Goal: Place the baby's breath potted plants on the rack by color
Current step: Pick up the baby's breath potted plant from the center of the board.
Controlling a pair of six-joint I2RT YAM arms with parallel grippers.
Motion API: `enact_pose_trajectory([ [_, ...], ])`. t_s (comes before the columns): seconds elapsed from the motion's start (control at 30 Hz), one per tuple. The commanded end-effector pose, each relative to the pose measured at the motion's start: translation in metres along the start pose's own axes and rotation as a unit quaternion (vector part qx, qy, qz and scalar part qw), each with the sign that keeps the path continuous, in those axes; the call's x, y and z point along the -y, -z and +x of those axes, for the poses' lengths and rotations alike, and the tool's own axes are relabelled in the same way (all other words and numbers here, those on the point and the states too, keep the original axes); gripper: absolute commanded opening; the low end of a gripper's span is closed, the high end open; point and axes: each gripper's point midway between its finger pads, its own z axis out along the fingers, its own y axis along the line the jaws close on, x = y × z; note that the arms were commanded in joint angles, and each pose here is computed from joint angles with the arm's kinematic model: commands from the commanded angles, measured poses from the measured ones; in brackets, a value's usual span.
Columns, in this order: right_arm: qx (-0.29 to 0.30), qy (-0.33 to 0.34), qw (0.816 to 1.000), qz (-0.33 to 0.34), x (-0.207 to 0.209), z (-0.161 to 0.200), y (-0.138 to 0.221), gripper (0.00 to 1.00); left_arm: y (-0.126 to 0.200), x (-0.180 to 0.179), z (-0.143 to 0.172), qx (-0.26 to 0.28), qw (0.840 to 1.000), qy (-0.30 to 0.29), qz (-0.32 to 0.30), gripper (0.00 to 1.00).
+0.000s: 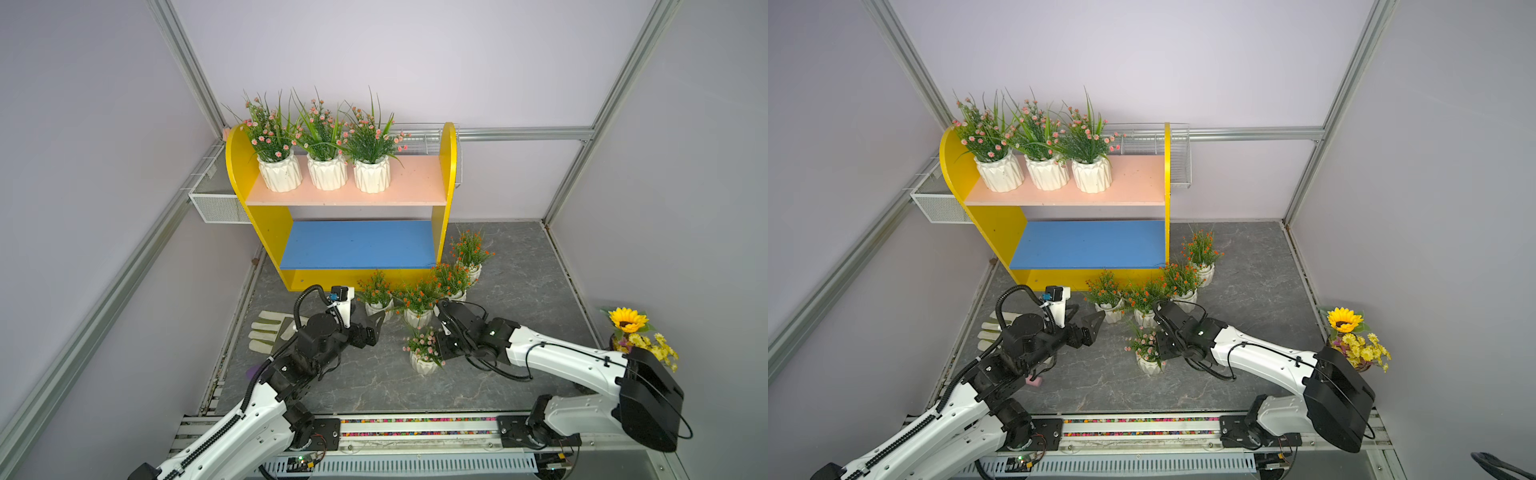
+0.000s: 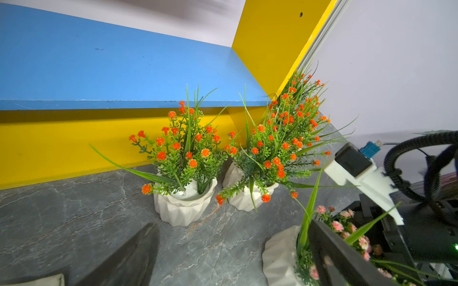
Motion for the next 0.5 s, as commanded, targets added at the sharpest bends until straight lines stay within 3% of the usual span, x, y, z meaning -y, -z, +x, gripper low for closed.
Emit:
enact_pose_trajectory([
  [0.0,0.006,-0.008,1.000,0.004,0.014,-0.001,0.023,0.07,0.000,0.011,-0.003,0.010,1.000,-0.005,0.028,0.97],
  [0.47,0.047,-0.014,0.999,-0.023,0.030,-0.028,0.089,0.07,-0.008,0.044,0.000,0.016,0.996,-0.068,0.047,0.99],
])
